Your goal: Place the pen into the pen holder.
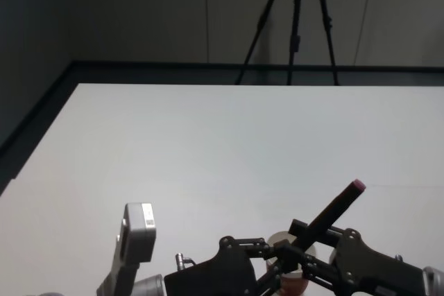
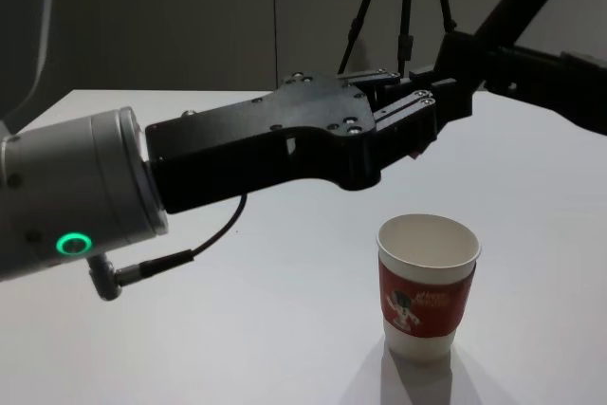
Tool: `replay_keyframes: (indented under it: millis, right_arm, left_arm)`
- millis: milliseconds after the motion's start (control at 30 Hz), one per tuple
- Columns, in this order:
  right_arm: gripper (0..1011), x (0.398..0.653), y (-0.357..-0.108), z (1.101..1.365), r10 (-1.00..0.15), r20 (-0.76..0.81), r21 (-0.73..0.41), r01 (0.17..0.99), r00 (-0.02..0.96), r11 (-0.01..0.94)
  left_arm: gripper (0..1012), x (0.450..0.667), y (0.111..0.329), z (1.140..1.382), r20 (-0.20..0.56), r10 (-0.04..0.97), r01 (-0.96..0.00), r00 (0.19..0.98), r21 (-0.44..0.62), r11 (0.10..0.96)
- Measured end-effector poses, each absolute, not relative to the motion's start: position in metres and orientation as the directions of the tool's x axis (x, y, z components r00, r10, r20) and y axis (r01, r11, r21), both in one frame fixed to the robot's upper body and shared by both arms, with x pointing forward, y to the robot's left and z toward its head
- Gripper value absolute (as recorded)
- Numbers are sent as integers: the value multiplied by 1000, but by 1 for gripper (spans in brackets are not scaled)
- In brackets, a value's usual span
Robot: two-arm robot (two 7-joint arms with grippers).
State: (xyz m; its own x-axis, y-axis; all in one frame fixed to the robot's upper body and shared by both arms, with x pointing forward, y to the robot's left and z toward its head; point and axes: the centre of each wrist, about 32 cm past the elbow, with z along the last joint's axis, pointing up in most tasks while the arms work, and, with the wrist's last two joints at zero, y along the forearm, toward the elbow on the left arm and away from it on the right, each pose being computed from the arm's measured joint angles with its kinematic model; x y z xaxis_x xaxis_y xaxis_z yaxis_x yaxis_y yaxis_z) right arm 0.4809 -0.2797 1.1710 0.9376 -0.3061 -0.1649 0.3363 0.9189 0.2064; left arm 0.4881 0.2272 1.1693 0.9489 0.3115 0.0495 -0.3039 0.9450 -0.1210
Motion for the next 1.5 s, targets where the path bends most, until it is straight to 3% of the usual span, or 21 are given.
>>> replay_keyframes:
  millis: [100, 367, 1500]
  right_arm:
    - [491, 481, -281, 1171, -305, -165, 209, 335, 938, 919]
    - [254, 481, -282, 1171, -291, -157, 213, 320, 944, 923]
    - [236, 480, -281, 1171, -282, -155, 210, 310, 947, 927]
  left_arm:
    - [183, 488, 227, 1169, 50, 311, -303, 949, -121, 945]
    - [183, 488, 227, 1169, 50, 308, -300, 950, -121, 946]
    - [183, 488, 227, 1169, 50, 311, -304, 949, -121, 945]
